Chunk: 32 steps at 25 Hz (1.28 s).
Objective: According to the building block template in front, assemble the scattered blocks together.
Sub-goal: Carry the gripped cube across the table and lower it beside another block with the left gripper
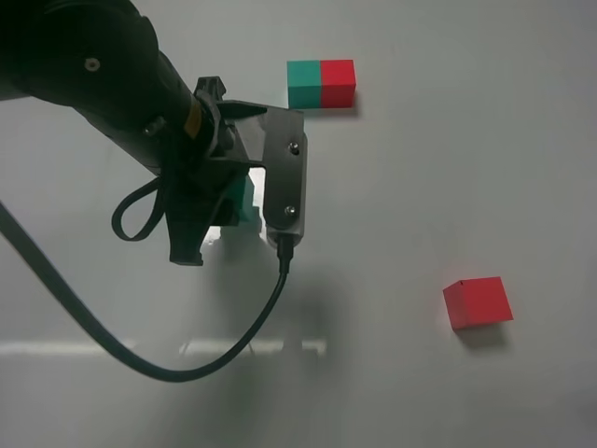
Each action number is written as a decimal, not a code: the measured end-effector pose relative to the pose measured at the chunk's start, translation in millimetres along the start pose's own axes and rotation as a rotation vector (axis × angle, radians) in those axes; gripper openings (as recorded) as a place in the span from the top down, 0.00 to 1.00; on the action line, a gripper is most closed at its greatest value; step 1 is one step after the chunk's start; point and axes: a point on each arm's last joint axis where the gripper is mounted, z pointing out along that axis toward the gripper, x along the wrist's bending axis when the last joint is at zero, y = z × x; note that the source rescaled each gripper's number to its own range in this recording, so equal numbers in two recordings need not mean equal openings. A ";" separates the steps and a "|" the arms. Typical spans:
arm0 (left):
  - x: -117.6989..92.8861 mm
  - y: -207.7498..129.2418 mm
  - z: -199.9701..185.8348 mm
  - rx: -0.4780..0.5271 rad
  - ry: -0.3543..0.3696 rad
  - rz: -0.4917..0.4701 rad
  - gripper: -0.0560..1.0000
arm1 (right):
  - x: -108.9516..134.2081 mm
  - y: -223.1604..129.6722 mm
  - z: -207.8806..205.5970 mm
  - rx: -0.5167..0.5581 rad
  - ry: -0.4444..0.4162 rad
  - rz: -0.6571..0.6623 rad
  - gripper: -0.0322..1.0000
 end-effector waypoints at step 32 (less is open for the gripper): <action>2.5 -7.5 20.4 0.030 -0.029 -0.016 0.69 | 0.0 0.0 0.0 0.000 0.000 0.000 0.89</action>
